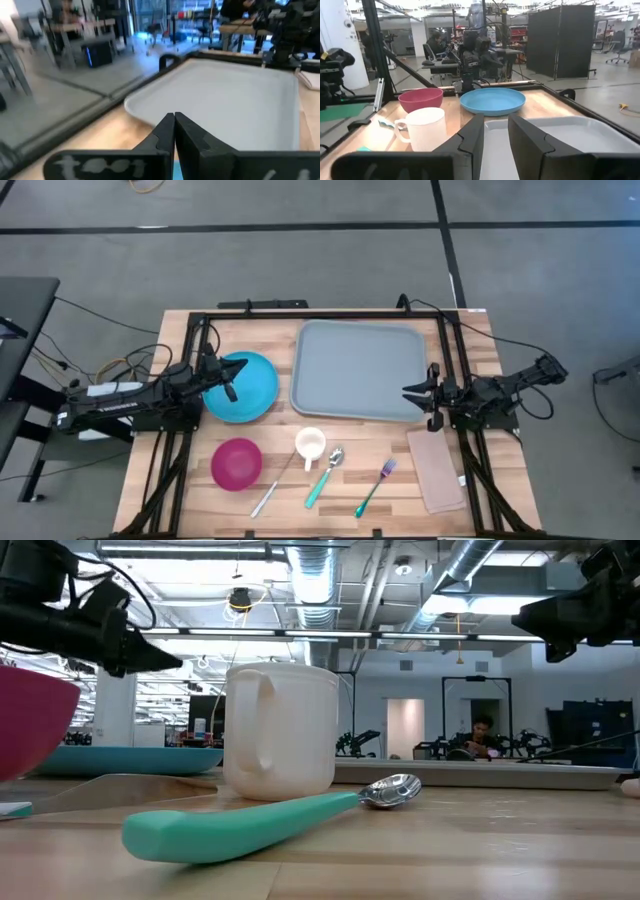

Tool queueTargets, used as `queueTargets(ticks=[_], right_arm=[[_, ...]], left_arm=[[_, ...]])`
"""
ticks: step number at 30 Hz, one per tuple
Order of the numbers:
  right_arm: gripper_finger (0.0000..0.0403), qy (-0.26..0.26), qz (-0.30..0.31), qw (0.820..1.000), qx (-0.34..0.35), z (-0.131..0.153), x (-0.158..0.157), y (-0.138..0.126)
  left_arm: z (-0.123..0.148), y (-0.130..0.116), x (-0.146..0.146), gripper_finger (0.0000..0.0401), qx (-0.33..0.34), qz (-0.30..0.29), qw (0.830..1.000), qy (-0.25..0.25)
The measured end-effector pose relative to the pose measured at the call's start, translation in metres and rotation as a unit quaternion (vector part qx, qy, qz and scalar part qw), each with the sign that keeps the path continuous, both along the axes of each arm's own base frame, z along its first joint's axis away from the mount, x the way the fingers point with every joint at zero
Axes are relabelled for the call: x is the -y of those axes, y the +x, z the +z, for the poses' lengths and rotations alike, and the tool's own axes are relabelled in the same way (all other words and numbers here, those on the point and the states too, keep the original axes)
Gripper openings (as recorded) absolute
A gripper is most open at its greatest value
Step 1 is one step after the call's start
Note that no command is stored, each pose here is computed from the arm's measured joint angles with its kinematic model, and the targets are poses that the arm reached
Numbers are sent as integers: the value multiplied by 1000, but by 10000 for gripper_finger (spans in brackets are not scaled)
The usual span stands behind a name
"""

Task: Set up tray
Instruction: Put the white mug to the top right on the gray serving tray

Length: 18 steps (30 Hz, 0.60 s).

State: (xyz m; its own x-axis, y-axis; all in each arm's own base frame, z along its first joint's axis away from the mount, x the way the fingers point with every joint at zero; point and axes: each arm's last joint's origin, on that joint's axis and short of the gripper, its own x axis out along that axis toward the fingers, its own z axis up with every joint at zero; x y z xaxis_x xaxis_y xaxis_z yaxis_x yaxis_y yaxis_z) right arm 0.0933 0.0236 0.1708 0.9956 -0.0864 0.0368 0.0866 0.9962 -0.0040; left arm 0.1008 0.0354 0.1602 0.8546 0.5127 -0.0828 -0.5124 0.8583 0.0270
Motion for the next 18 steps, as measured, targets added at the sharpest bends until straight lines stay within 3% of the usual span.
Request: queueTargets(ticks=[8, 12, 18], right_arm=[[81, 2, -15, 1000, 8, 1, 1, 0], [81, 20, -33, 998, 46, 9, 2, -1], [81, 24, -29, 998, 58, 11, 2, -1]], left_arm=[[-1, 1, 1, 0, 41, -19, 996, -83], [-1, 0, 1, 0, 59, -4, 992, -111], [0, 0, 0, 0, 57, 2, 993, -102]])
